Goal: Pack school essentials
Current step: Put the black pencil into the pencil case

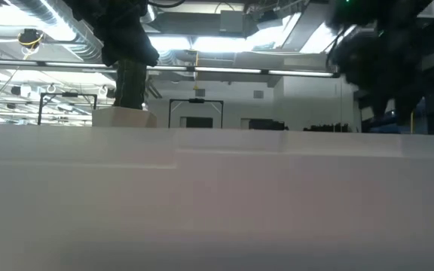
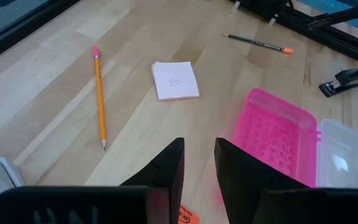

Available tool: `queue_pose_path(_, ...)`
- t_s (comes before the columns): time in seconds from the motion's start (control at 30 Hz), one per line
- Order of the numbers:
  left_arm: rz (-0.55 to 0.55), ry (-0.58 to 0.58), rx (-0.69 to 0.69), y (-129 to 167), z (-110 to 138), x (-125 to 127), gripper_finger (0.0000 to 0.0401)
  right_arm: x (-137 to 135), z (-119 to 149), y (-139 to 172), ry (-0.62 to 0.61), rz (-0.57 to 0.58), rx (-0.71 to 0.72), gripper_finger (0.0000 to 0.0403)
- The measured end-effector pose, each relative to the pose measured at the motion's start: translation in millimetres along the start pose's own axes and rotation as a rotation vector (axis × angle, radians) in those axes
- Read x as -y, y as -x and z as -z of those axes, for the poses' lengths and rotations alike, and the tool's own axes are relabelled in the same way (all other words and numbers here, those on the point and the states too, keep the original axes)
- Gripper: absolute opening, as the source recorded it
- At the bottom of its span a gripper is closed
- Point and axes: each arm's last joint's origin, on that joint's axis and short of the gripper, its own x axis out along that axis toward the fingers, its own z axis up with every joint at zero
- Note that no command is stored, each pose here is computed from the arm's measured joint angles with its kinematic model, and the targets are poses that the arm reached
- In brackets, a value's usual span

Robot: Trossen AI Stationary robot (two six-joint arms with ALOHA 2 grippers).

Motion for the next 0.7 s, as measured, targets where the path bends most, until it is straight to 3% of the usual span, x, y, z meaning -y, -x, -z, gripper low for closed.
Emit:
queue_pose_path(0.27,0.000,0.000,0.000,0.1,-0.1,0.1,0.0083,12.6,57.6,-4.1,-0.048,0.171,0.006,0.0202)
queue_pose_path(0.43,0.001,0.000,0.001,0.0,-0.1,0.1,0.0083,13.2,78.1,-24.9,-0.098,0.099,-0.019,0.0202)
queue_pose_path(0.7,0.000,0.000,0.001,0.0,-0.1,0.0,0.0083,37.1,94.9,-57.4,-0.209,0.143,-0.032,0.0202)
